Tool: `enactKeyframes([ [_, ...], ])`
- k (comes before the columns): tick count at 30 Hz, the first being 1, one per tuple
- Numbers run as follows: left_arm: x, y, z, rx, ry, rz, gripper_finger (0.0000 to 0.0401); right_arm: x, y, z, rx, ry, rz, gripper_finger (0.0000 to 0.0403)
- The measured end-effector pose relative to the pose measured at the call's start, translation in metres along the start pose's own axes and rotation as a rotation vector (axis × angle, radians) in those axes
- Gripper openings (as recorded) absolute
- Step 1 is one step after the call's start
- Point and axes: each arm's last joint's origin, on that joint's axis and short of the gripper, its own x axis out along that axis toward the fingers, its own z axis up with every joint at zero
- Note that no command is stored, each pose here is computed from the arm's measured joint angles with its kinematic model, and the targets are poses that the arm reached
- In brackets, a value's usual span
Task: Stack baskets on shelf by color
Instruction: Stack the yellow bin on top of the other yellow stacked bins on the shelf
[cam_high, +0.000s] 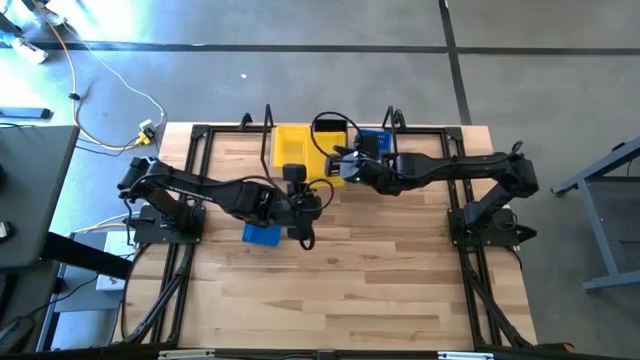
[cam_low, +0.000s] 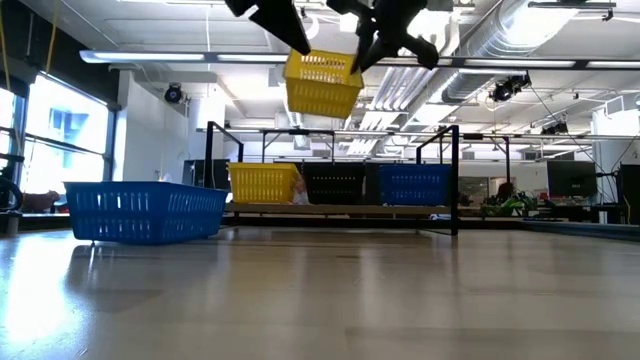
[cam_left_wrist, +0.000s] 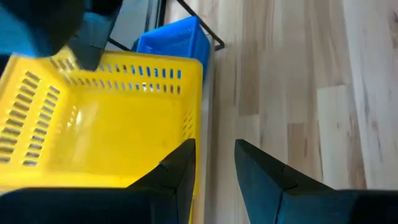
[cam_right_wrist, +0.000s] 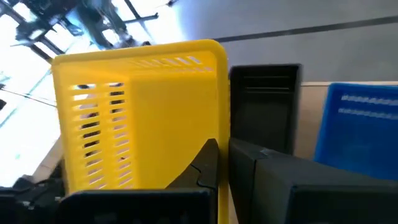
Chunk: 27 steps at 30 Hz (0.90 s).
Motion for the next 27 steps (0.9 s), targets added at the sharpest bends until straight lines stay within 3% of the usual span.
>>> enactKeyframes([
  [12,0.008,0.004,-0.004,0.01,0.044,-0.01,0.0101,-0.015,0.009,-0.008,-0.017,0.024,0.056,0.0],
  [17,0.012,0.007,-0.009,0.015,0.075,-0.08,0.0101,-0.025,0.015,0.0,-0.037,0.001,0.062,0.0],
  [27,0.012,0.009,-0.008,0.019,0.077,-0.02,0.01,-0.035,0.017,0.013,-0.062,0.01,0.045,0.0],
])
